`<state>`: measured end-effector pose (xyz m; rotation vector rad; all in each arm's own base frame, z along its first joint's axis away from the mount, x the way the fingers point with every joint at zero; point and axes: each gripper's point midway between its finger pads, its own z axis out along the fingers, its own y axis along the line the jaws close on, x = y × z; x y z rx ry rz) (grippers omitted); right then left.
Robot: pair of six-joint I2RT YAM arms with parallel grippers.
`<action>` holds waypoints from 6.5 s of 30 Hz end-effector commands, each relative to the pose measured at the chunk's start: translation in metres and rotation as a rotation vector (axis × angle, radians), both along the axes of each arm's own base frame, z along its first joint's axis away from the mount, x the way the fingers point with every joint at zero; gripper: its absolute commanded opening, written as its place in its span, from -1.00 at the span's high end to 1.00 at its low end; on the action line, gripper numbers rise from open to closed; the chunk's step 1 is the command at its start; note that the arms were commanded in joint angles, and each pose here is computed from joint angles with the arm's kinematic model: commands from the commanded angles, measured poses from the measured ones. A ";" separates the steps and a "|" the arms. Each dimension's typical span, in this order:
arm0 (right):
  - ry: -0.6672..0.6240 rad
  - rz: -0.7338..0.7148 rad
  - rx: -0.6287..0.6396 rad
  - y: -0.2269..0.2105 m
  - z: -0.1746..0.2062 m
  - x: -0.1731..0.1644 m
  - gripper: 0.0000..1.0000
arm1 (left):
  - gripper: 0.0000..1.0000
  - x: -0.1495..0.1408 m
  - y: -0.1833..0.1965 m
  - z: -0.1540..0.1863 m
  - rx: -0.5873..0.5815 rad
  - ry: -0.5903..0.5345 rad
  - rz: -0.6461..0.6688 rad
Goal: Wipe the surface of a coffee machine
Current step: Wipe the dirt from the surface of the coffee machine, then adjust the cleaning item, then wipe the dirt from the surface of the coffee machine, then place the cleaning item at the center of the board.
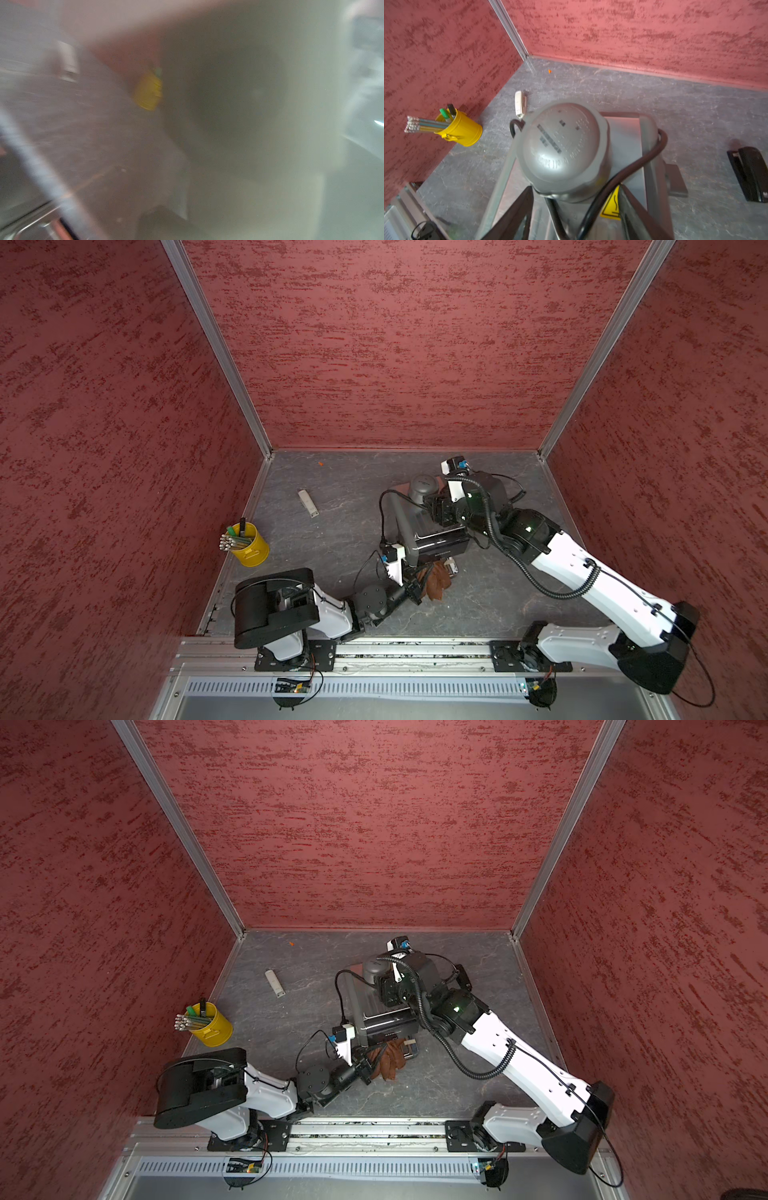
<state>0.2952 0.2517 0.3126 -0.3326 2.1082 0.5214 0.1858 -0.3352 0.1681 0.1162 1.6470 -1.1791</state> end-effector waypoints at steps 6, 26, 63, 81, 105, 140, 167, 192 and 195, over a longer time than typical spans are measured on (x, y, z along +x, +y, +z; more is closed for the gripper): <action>0.004 -0.015 -0.011 -0.008 0.004 -0.005 -0.30 | 1.00 0.010 0.028 0.011 -0.070 0.007 0.109; -0.072 0.194 0.175 -0.011 0.047 -0.061 -0.31 | 1.00 -0.016 0.097 0.021 0.068 0.060 0.059; 0.010 1.036 0.312 0.080 0.005 -0.219 -0.39 | 1.00 -0.108 0.095 0.167 -0.163 -0.181 -0.486; 0.054 1.048 0.304 0.094 0.000 -0.229 1.00 | 1.00 -0.093 0.086 0.162 -0.130 -0.162 -0.449; 0.446 0.289 0.015 -0.019 -0.170 -0.182 1.00 | -0.81 -0.036 0.121 0.150 0.027 -0.051 -0.097; 0.146 -0.186 0.440 -0.051 -0.138 -0.104 1.00 | -0.81 -0.032 0.125 0.129 -0.030 0.003 -0.071; 0.306 -0.492 0.233 -0.114 -0.163 -0.114 1.00 | -0.79 -0.012 0.146 0.103 0.040 0.095 0.090; 0.383 -0.778 0.067 -0.231 -0.179 0.020 -0.98 | -0.83 0.078 0.260 0.037 0.311 0.440 0.575; 0.357 -0.807 0.083 -0.241 -0.171 0.020 -0.98 | -0.84 0.090 0.284 0.035 0.282 0.448 0.653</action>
